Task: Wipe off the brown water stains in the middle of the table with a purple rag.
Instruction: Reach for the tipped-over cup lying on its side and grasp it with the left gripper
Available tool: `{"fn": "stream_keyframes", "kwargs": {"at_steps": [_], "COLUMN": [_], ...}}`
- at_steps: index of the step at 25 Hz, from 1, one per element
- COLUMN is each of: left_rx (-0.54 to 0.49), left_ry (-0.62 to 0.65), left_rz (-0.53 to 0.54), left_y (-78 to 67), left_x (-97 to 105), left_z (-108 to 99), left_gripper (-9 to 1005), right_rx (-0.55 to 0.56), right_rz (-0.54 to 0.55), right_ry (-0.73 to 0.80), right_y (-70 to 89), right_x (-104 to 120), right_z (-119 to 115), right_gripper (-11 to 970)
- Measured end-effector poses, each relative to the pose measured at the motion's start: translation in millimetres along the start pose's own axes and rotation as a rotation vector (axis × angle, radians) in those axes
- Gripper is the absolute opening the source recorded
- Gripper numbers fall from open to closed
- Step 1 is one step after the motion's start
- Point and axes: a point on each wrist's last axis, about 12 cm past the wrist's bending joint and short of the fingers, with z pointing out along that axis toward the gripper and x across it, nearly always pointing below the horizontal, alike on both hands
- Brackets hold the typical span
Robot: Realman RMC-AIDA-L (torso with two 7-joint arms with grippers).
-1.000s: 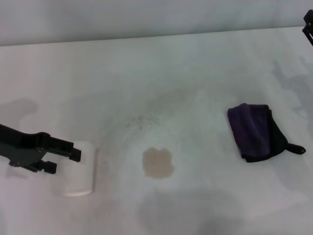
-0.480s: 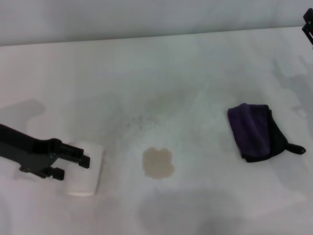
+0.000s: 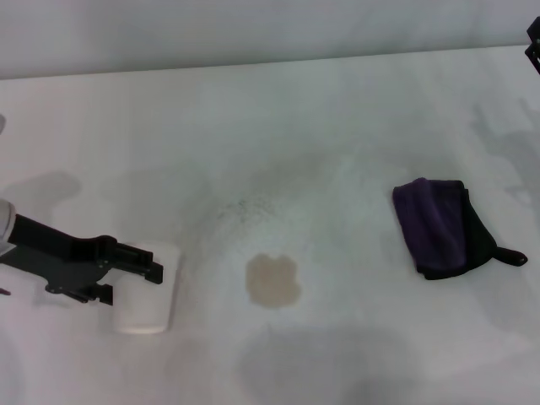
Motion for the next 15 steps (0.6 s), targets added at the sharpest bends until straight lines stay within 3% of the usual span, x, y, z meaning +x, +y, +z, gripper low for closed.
{"fn": "stream_keyframes", "kwargs": {"at_steps": [15], "left_rx": [-0.004], "left_ry": [-0.039], "left_rz": [-0.003], "left_y": [0.4], "left_x": [-2.6], "left_z": [6.3], "left_gripper": [861], "right_rx": [-0.013], "right_rz": [-0.01], "right_ry": [-0.032], "right_y": [-0.7], "right_x": [-5.3], "right_z": [3.1], "right_gripper": [842]}}
